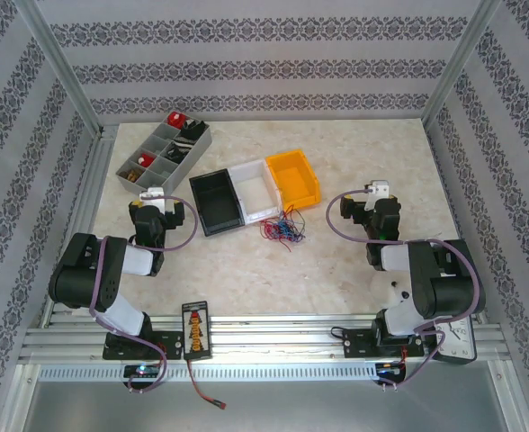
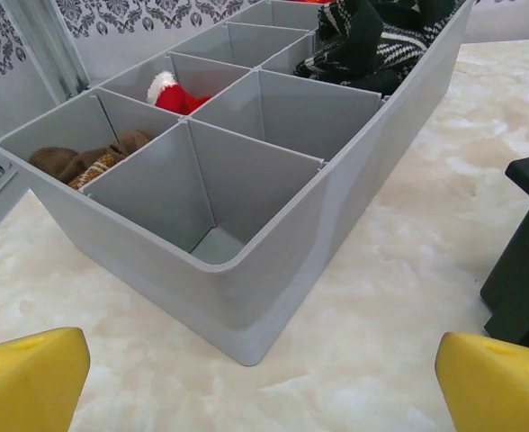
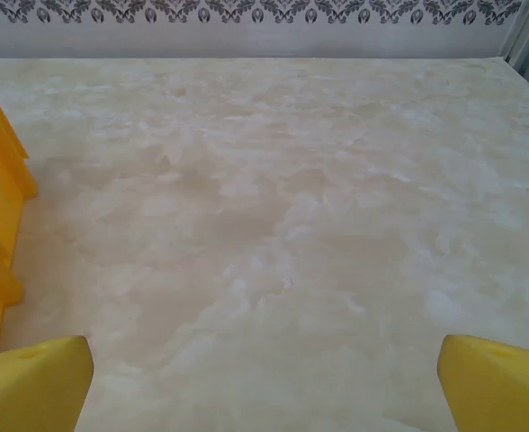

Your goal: Untangle the cables

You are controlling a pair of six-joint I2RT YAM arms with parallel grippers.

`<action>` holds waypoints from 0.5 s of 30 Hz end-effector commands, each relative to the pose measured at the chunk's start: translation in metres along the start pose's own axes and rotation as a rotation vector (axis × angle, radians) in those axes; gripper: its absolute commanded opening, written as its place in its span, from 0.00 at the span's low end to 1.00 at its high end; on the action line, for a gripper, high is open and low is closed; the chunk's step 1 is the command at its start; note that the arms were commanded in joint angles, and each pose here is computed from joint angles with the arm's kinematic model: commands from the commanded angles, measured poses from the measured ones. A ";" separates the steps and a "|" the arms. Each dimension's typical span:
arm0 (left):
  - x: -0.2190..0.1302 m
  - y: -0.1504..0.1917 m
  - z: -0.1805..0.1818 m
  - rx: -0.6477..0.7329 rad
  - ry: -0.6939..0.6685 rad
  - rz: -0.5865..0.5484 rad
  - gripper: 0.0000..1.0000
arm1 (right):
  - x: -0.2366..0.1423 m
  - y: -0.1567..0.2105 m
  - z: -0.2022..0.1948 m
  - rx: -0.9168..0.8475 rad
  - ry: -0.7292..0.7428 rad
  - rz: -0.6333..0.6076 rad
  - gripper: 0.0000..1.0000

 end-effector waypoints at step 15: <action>0.003 -0.003 0.004 -0.036 -0.011 -0.008 0.99 | -0.001 -0.006 0.007 -0.026 -0.017 -0.040 0.98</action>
Point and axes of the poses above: each hand's point on the last joint's axis, 136 mm out from that joint toward the fingers, its own x axis out along the fingers, its own z axis along the line the jaws close on, y = z × x, the point moved 10 cm from there along -x, back along the fingers, and after that the axes turned 12 degrees about x, right-handed, at the moved point
